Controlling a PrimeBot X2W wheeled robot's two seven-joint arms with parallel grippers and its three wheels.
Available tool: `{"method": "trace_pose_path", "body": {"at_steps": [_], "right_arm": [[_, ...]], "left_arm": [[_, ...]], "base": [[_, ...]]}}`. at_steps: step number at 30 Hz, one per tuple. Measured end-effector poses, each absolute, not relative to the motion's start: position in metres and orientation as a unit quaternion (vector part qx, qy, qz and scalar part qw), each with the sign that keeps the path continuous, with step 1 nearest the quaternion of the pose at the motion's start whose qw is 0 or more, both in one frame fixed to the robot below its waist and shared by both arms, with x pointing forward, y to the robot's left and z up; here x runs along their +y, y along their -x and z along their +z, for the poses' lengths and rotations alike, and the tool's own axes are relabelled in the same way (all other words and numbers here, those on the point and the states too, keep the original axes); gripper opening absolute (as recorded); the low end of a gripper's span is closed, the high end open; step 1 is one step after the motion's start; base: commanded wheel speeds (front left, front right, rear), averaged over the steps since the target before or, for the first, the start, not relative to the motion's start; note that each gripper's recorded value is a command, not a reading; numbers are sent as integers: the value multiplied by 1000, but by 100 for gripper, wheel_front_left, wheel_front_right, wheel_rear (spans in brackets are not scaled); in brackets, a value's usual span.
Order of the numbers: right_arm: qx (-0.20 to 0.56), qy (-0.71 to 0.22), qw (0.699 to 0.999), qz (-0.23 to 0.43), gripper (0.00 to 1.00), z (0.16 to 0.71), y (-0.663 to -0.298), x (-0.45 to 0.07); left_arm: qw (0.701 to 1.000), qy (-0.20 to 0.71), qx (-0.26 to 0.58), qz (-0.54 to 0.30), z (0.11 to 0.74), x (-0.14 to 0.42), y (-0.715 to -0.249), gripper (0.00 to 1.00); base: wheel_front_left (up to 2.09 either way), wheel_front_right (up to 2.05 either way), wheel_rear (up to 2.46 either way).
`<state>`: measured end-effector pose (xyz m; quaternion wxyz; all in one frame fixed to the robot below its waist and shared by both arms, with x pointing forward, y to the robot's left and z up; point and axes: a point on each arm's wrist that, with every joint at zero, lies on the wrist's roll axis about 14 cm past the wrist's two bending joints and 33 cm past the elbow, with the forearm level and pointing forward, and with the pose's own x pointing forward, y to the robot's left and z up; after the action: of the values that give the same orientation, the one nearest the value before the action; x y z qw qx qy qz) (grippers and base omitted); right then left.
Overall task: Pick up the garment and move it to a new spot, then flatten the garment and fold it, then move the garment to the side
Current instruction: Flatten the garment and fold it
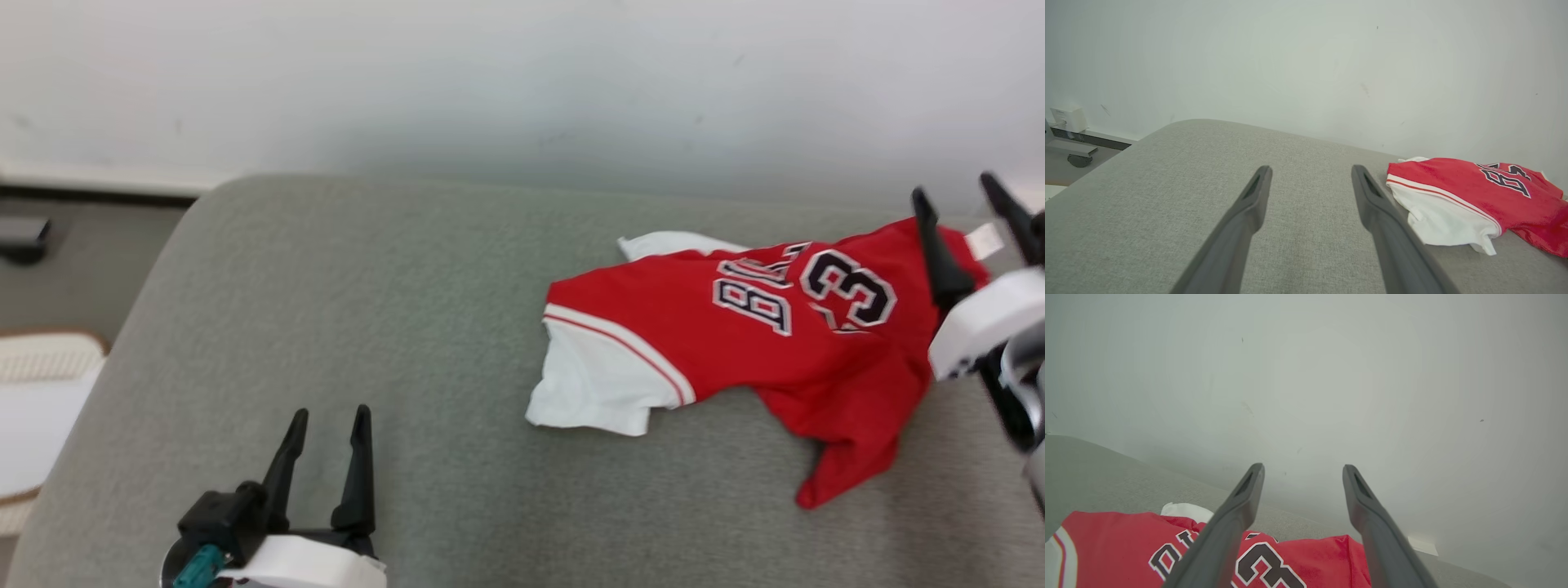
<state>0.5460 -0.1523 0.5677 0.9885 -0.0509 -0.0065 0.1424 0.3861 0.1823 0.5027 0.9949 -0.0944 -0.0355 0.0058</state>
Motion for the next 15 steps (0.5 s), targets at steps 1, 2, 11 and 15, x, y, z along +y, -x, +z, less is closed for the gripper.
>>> {"method": "trace_pose_path", "body": {"at_steps": [1,2,11,15], "right_arm": [[-16,39,989,142,100,570,-536,-154],[-26,28,989,141,100,573,-527,-157],[-67,-41,990,113,100,558,-435,-177],[-55,-80,992,86,100,532,-398,-180]], "left_arm": [[995,95,-39,1,505,179,-386,100],[994,97,-43,-4,508,176,-385,100],[993,97,-52,-46,516,151,-379,100],[991,99,-63,-57,524,144,-380,100]], "base": [[0,0,0],[0,0,0],[0,0,0],[0,0,0]]}}
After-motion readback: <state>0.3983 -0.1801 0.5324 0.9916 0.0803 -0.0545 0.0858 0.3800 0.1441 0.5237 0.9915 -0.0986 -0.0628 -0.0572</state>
